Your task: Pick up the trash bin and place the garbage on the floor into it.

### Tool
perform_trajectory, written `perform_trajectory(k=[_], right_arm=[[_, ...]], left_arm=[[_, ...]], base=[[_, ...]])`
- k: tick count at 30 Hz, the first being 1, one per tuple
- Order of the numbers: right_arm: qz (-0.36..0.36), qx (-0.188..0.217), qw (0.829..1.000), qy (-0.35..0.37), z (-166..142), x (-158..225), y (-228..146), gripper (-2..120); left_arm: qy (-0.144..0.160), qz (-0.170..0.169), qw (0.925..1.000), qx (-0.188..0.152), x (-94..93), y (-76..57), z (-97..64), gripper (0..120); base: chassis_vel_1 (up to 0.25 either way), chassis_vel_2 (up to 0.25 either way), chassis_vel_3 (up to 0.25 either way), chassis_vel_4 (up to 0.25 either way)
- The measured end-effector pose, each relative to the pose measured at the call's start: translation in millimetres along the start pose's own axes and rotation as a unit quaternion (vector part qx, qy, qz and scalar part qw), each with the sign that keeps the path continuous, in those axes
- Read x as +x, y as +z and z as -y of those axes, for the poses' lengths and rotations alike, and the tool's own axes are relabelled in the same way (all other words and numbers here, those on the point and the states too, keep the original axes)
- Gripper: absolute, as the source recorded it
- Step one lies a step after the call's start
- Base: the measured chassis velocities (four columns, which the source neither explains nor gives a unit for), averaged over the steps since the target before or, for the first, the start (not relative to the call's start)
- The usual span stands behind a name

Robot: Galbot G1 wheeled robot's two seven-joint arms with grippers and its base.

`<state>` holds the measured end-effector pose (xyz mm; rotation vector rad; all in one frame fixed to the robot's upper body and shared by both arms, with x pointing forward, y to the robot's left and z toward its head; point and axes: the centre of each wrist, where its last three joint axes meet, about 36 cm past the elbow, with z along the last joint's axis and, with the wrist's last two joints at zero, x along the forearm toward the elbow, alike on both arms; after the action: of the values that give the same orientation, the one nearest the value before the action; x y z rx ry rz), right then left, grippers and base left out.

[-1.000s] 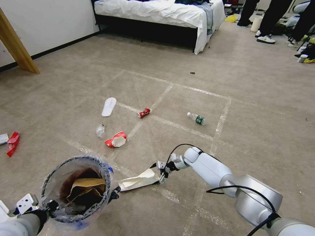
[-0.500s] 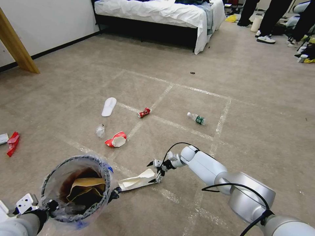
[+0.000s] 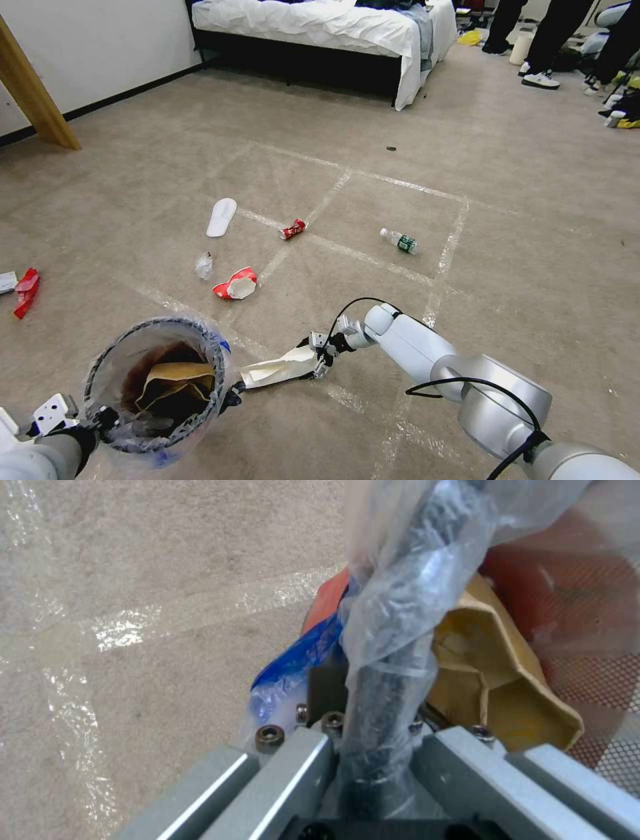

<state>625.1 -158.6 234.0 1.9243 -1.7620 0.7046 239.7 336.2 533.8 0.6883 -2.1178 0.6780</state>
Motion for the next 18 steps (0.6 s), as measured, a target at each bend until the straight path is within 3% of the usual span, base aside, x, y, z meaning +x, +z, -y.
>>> perform_trajectory(k=[3,5,8,10,12,15,18], right_arm=[[0.000,-0.002,1.000,0.000,-1.8,-1.2,1.4,80],[0.002,-0.007,1.000,-0.001,-5.6,-3.6,4.6,70],[0.002,-0.009,1.000,-0.001,-7.2,-4.3,5.8,64],[0.003,-0.011,1.000,-0.001,-8.2,-4.2,6.9,57],[0.002,-0.015,1.000,0.001,-8.2,-2.1,8.4,42],[0.001,-0.016,1.000,0.001,-8.0,-1.0,8.9,37],[0.002,-0.018,1.000,0.004,-7.3,1.0,9.3,22]], left_arm=[[0.000,0.000,1.0000,0.000,-0.4,0.2,0.2,0],[0.001,0.000,1.0000,0.000,-1.5,0.2,0.3,0],[0.001,0.000,1.0000,-0.001,-1.9,0.3,0.4,0],[0.001,-0.001,1.0000,-0.001,-2.4,0.7,0.5,0],[0.000,0.000,1.0000,-0.002,-3.1,1.4,0.9,0],[0.001,0.000,1.0000,-0.002,-3.2,1.5,1.0,0],[0.001,0.000,1.0000,-0.003,-3.2,1.5,1.2,0]], base=[[0.000,0.000,0.000,0.000],[0.000,0.000,0.000,0.000],[0.000,0.000,0.000,0.000],[0.000,0.000,0.000,0.000],[0.000,0.000,0.000,0.000],[0.000,0.000,0.000,0.000],[0.000,0.000,0.000,0.000]])
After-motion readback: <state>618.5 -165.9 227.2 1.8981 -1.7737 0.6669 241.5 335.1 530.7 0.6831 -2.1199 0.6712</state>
